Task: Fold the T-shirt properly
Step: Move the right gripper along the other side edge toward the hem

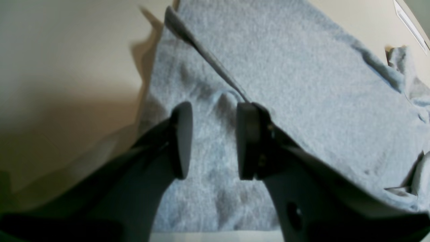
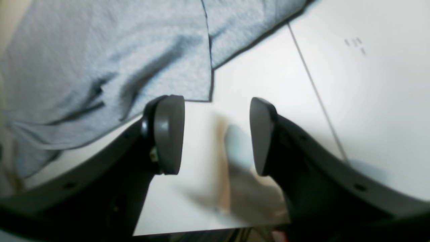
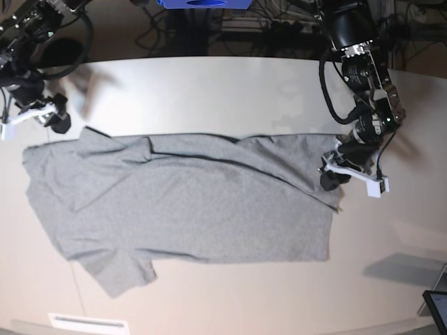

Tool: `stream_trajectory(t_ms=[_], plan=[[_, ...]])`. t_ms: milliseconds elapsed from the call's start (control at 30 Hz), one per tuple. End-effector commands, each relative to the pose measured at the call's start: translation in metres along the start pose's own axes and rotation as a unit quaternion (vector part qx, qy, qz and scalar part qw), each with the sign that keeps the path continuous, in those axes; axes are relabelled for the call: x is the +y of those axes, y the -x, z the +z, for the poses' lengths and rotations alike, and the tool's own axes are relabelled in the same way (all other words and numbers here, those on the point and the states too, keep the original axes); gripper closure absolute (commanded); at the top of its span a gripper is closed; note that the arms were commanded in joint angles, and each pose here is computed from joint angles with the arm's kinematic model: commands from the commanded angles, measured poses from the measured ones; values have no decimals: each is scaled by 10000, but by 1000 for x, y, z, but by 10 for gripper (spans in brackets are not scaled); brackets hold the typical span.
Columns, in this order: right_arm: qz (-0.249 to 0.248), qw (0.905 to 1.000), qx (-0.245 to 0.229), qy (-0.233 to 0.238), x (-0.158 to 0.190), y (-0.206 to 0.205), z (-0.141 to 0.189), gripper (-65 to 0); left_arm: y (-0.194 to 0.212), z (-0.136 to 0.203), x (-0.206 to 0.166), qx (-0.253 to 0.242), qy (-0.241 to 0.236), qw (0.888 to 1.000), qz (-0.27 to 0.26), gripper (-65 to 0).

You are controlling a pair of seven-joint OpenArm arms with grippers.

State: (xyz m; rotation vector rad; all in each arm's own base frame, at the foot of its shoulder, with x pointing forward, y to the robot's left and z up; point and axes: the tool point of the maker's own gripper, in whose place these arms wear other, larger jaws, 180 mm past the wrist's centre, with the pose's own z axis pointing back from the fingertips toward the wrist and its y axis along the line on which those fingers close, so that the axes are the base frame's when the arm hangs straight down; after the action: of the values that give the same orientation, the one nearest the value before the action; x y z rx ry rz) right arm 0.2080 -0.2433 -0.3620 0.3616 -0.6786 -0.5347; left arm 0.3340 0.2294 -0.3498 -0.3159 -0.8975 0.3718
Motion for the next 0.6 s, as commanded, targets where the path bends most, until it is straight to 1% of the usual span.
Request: stream_trajectory(t_ms=[0, 133, 200, 300, 567], plan=[[-42, 10000, -5, -76, -1, -1, -1, -305, -17, 2, -5, -258, 103, 9996, -55, -215], [-520, 9972, 335, -420, -4, 20, -18, -305, -18, 3, -6, -264, 105, 9996, -59, -215], [-690, 9952, 463, -518, -5, 28, -23, -303, -18, 3, -6, -264, 105, 9996, -59, -215], [-780, 9939, 530, -570, -8, 30, -28, -303, -18, 3, -6, -264, 105, 9996, -59, -215], [-741, 9939, 411, -699, 1, 15, -32, -303, -18, 3, -6, -270, 107, 9996, -63, -215]])
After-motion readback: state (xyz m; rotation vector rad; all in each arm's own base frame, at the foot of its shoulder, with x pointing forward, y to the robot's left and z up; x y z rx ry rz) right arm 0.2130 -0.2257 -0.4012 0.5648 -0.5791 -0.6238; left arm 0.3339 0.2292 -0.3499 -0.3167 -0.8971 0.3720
